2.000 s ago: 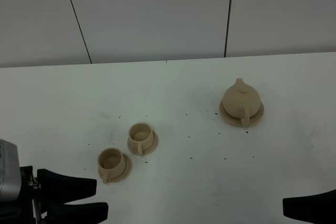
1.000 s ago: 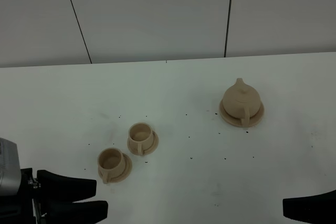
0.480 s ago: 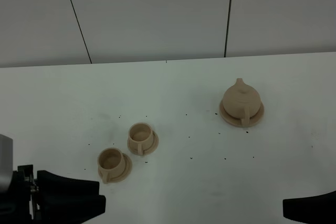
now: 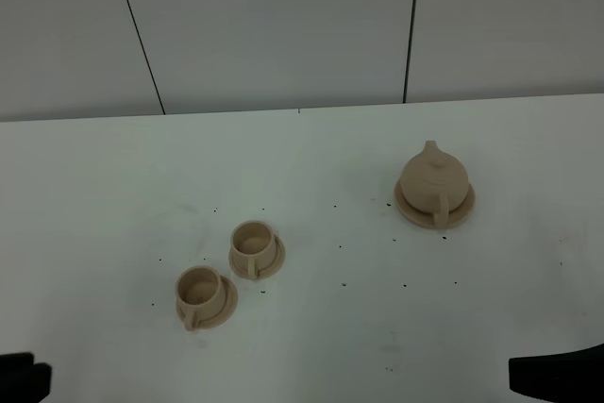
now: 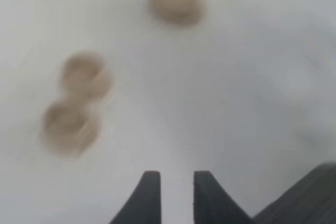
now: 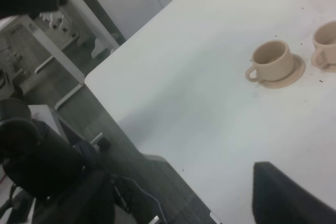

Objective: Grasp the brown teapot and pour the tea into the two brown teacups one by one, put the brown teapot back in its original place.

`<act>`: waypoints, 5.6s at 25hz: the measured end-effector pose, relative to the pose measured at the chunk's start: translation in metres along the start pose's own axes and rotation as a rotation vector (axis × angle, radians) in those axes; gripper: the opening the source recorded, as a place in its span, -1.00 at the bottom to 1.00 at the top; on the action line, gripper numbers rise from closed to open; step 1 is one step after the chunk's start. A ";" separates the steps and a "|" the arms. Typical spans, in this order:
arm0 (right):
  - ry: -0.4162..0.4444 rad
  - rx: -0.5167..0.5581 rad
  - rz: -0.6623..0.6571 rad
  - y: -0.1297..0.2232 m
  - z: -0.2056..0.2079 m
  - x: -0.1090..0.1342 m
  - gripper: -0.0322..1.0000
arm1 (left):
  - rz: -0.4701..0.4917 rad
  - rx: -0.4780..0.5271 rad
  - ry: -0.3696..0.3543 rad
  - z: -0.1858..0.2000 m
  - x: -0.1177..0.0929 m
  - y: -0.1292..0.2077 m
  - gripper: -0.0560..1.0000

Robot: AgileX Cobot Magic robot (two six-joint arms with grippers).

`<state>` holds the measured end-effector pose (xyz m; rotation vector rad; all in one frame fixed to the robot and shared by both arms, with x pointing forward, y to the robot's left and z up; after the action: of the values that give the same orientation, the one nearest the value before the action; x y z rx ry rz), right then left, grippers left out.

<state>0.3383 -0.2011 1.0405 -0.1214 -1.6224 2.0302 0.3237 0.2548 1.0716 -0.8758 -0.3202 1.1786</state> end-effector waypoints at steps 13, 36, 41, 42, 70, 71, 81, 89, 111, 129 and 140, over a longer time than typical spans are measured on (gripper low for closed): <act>-0.013 -0.014 -0.008 -0.002 0.000 0.001 0.11 | 0.130 0.041 -0.163 0.034 -0.006 0.045 -0.52; -0.036 -0.014 -0.009 -0.002 0.000 0.004 0.11 | 0.159 -0.053 -0.354 0.028 0.017 0.070 -0.50; 0.000 -0.019 -0.009 -0.002 0.000 0.000 0.11 | 0.139 -0.058 -0.339 0.029 0.017 0.070 -0.50; 0.011 -0.021 -0.010 -0.002 0.000 -0.001 0.11 | 0.139 -0.059 -0.339 0.029 0.017 0.070 -0.50; 0.391 0.107 -0.247 -0.052 -0.019 -0.111 0.11 | 0.139 -0.061 -0.341 0.029 0.017 0.070 -0.46; 0.420 0.118 -0.261 -0.051 -0.022 -0.122 0.11 | 0.139 -0.061 -0.341 0.029 0.017 0.070 -0.46; 0.701 0.222 -0.317 -0.018 -0.050 -0.202 -0.03 | 0.139 -0.061 -0.341 0.029 0.017 0.070 -0.46; 0.755 0.191 -0.232 -0.035 -0.087 -0.208 -0.07 | 0.138 -0.061 -0.342 0.029 0.017 0.070 -0.46; 0.690 0.362 -0.327 -0.024 -0.126 -0.239 -0.18 | 0.138 -0.061 -0.342 0.029 0.017 0.070 -0.46; 0.643 0.403 -0.285 -0.027 -0.164 -0.220 -0.18 | 0.138 -0.061 -0.342 0.029 0.017 0.070 -0.46; 0.712 0.530 -0.254 -0.034 -0.174 -0.226 -0.20 | 0.138 -0.061 -0.342 0.029 0.017 0.070 -0.46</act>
<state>0.6103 -0.1462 0.9679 -0.3715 -0.6150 1.8444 0.2654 0.2902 1.0352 -0.7561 -0.5830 1.4561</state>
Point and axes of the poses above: a point on each arm's last joint axis where the gripper is mounted, z pointing back along that axis away from the gripper, x along the wrist's bending axis when the last joint is at zero, y = z × x, the point moved 2 cm from there along -z, pointing out along that axis toward the gripper, and after that the axes turned 8 degrees about z, right-handed, at the moved point
